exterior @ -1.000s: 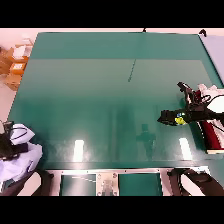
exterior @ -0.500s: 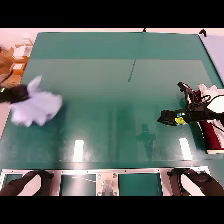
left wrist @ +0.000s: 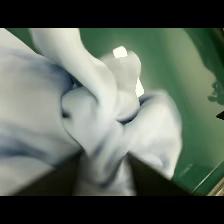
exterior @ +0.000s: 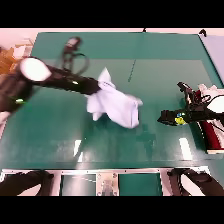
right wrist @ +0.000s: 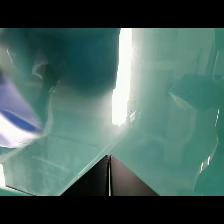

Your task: Fold the shirts.

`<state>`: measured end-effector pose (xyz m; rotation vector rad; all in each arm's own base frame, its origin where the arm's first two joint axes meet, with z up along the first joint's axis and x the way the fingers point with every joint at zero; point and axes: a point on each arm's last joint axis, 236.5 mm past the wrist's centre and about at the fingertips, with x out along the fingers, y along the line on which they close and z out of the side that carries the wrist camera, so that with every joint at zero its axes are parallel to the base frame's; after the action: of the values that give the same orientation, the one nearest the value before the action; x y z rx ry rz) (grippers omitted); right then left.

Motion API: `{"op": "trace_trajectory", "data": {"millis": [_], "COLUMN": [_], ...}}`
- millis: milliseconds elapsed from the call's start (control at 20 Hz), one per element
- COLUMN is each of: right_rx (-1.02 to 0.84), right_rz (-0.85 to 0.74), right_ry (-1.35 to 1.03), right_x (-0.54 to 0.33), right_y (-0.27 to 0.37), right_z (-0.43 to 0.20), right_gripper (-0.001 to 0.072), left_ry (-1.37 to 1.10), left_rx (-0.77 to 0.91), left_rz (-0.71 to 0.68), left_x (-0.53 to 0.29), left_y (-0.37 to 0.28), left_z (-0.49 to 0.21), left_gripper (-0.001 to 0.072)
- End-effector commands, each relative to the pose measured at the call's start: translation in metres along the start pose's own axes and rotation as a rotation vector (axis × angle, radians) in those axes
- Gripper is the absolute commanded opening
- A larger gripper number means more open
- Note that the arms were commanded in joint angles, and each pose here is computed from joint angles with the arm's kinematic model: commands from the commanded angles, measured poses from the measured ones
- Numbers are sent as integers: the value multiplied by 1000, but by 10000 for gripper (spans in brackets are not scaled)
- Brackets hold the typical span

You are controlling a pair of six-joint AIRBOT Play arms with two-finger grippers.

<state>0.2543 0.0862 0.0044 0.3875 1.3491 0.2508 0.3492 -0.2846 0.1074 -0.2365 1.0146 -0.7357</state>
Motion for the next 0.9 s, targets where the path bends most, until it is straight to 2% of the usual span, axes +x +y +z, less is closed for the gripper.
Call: {"op": "trace_trajectory", "data": {"millis": [0, 200, 400, 600, 750, 800, 850], "right_rx": [0, 0, 0, 8, 25, 28, 49], "right_rz": [0, -1, -1, 12, 43, 46, 49], "right_ry": [1, -29, -29, -143, -225, -218, -188], "right_x": [0, 0, 0, -2, -6, -5, -3], "right_y": [0, 0, 0, 3, 10, 10, 10], "right_z": [0, 7, 7, 34, 53, 51, 44], "right_gripper": [27, 27, 27, 25, 27, 47, 227], "left_ry": [108, 112, 81, 112, 156, 178, 197], "left_rx": [-76, -140, -254, -376, -425, -426, -422], "left_rz": [-70, -32, 121, 185, 98, 75, 65], "left_x": [60, 22, -34, 0, 48, 60, 71], "left_y": [-13, 33, 129, 186, 188, 186, 186], "left_z": [-25, -2, 13, -27, -52, -59, -65], "left_gripper": [714, 717, 717, 716, 715, 715, 715]}}
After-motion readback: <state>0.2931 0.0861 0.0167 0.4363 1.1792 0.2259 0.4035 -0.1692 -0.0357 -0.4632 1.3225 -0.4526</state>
